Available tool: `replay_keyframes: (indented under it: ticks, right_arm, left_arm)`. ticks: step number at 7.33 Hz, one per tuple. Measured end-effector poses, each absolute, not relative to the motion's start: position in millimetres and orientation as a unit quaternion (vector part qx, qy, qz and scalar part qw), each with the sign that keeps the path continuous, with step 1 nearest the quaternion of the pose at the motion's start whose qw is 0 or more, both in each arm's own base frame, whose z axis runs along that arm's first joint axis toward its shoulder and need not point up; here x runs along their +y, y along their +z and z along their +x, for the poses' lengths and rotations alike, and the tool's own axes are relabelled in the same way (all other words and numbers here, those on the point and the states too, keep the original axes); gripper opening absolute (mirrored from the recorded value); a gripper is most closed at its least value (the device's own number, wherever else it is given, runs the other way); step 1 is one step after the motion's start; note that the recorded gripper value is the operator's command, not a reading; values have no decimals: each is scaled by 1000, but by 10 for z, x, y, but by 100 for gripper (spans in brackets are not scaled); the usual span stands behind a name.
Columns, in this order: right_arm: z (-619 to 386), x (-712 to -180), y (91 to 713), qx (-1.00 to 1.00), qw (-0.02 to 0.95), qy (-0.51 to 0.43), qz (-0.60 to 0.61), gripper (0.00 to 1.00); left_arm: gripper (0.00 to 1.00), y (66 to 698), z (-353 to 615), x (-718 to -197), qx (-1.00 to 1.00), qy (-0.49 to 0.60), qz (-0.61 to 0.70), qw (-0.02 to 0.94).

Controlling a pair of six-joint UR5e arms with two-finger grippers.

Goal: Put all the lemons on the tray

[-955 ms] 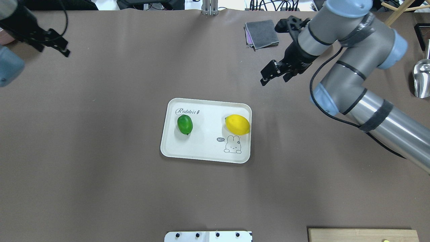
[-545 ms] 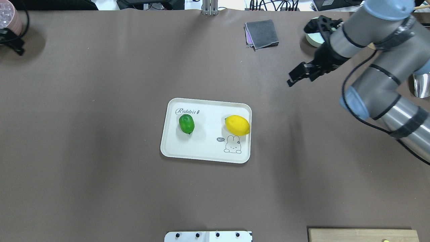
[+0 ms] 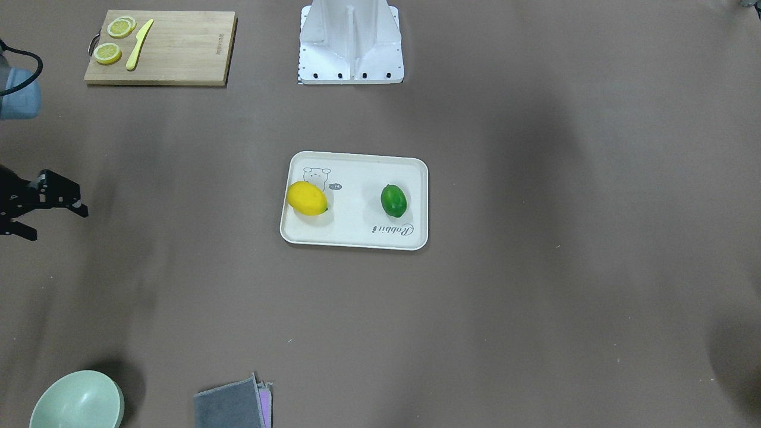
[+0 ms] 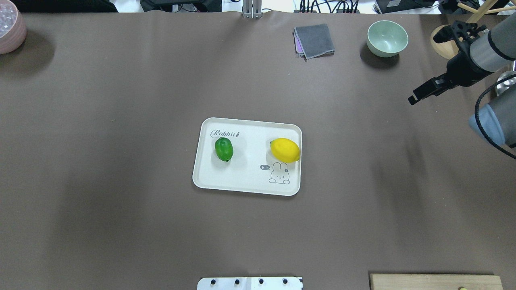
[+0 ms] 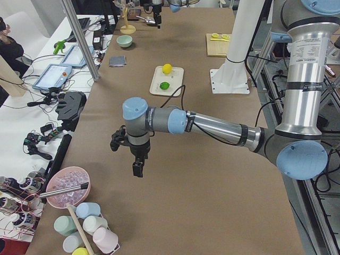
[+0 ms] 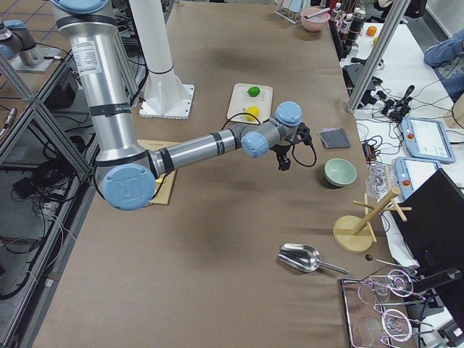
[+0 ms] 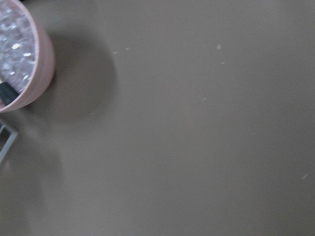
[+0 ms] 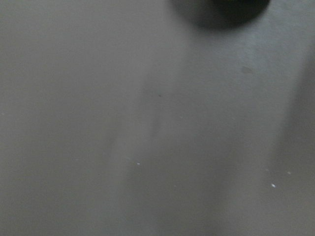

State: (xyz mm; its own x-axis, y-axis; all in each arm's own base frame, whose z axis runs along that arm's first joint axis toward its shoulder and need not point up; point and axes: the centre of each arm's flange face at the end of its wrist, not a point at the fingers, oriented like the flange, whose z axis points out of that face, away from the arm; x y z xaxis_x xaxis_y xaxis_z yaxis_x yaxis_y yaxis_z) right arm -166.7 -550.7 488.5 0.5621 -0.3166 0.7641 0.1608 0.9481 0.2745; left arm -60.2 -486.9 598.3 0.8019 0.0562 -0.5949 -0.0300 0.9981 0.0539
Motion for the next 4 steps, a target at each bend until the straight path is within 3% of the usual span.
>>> replay_keyframes:
  ticks: [2, 4]
  right_arm:
    - [-1182, -5526, 5205, -425, 902, -74, 38, 99]
    - [-662, -5559, 5538, -379, 924, -58, -2, 99]
  left_arm:
    - [99, 6682, -845, -4557, 378, -4, 38, 925]
    - [99, 6790, -879, -4548, 398, -10, 59, 915]
